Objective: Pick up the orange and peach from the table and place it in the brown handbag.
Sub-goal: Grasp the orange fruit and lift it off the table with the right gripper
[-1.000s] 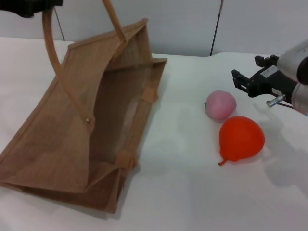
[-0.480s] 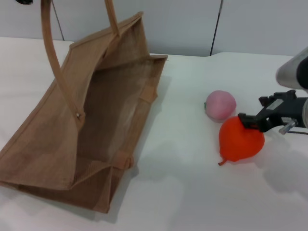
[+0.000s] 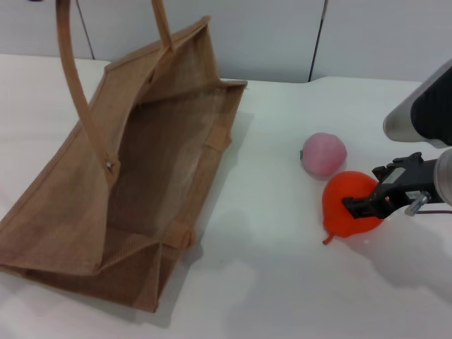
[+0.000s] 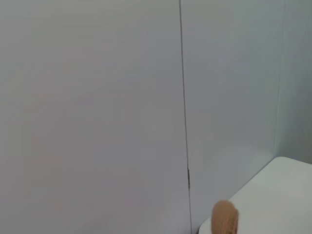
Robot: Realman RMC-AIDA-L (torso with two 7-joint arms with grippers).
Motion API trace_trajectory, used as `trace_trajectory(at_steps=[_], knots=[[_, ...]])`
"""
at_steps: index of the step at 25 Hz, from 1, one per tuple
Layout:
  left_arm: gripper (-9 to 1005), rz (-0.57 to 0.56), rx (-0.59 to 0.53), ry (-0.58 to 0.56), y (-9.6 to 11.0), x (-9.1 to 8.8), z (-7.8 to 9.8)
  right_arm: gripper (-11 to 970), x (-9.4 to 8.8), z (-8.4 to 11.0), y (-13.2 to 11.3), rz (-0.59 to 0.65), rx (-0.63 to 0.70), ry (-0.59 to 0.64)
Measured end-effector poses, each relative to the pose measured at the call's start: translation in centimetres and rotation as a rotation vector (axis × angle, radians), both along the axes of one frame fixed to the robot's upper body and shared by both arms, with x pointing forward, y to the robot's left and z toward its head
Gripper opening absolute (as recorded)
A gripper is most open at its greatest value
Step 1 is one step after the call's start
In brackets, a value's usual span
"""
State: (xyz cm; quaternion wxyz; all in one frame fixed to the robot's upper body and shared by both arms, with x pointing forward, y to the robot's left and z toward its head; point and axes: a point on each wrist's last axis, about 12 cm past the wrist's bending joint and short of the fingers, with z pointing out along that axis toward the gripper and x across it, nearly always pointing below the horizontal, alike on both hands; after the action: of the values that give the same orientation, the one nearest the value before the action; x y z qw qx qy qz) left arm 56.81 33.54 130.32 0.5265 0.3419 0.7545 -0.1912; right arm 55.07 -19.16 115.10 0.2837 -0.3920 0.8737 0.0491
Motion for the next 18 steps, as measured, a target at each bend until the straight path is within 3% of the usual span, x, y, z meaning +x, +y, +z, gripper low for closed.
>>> trace_trajectory(at_steps=[6, 11, 18], knots=[[120, 0.0, 0.006, 0.005, 0.0, 0.0, -0.1, 750, 0.1, -0.1, 0.0, -0.001, -0.013, 0.019], [120, 0.002, 0.006, 0.005, 0.0, 0.0, -0.1, 847, 0.4, -0.9, -0.1, -0.01, -0.032, 0.043], [121, 0.002, 0.006, 0.007, 0.1, 0.1, -0.2, 867, 1.4, -1.5, 0.3, -0.016, -0.041, 0.059]])
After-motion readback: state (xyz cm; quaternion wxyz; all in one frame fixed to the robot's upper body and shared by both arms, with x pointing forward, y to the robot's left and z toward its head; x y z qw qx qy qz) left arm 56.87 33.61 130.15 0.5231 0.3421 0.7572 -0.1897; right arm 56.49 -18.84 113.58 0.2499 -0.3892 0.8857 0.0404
